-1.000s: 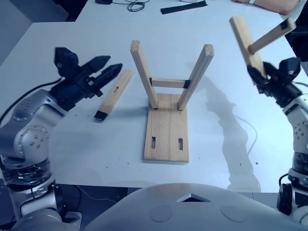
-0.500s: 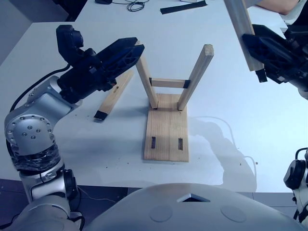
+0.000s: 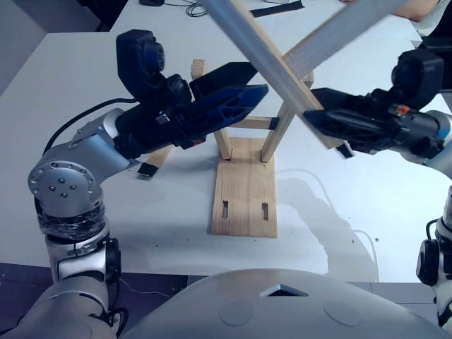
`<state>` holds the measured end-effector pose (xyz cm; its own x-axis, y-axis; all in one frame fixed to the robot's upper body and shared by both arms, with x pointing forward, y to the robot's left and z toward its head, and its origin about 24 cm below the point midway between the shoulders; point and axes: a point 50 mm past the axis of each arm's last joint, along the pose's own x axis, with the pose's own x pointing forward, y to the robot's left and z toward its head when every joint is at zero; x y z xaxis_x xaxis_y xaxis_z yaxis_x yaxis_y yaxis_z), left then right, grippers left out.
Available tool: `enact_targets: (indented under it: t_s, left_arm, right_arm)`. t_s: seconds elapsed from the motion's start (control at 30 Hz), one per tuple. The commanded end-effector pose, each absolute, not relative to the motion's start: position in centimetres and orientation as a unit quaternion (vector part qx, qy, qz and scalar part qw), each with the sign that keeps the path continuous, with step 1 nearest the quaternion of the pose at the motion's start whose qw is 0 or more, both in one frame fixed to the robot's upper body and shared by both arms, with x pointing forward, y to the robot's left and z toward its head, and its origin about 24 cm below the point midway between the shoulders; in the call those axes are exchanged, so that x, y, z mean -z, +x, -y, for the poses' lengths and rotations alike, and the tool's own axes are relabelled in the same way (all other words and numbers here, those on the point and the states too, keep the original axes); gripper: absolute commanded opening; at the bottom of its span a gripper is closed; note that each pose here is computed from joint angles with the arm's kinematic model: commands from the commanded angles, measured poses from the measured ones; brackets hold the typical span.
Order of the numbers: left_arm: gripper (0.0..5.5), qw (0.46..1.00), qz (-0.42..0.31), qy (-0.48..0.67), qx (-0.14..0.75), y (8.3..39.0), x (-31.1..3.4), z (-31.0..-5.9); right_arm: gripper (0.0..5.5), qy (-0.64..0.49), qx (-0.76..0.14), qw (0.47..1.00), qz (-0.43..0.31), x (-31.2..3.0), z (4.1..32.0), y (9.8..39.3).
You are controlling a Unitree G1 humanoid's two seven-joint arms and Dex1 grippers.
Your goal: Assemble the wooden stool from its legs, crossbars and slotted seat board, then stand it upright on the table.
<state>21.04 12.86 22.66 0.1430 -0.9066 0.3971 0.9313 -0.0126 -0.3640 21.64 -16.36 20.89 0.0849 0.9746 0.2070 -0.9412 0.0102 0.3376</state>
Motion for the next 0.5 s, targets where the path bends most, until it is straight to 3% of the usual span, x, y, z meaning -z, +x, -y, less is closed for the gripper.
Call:
enact_targets:
  t_s: [0.03, 0.5]
  left_arm:
    - [3.38, 0.695, 0.017, -0.275, 0.664, 20.79, -22.65, -12.08]
    - [3.38, 0.713, -0.007, -0.254, 0.653, 20.81, -21.68, -12.19]
  right_arm:
    - [2.07, 0.191, -0.702, 0.684, -0.043, -21.22, 15.54, 21.21]
    - [2.07, 0.129, -0.717, 0.682, -0.067, -20.82, 15.63, 20.72]
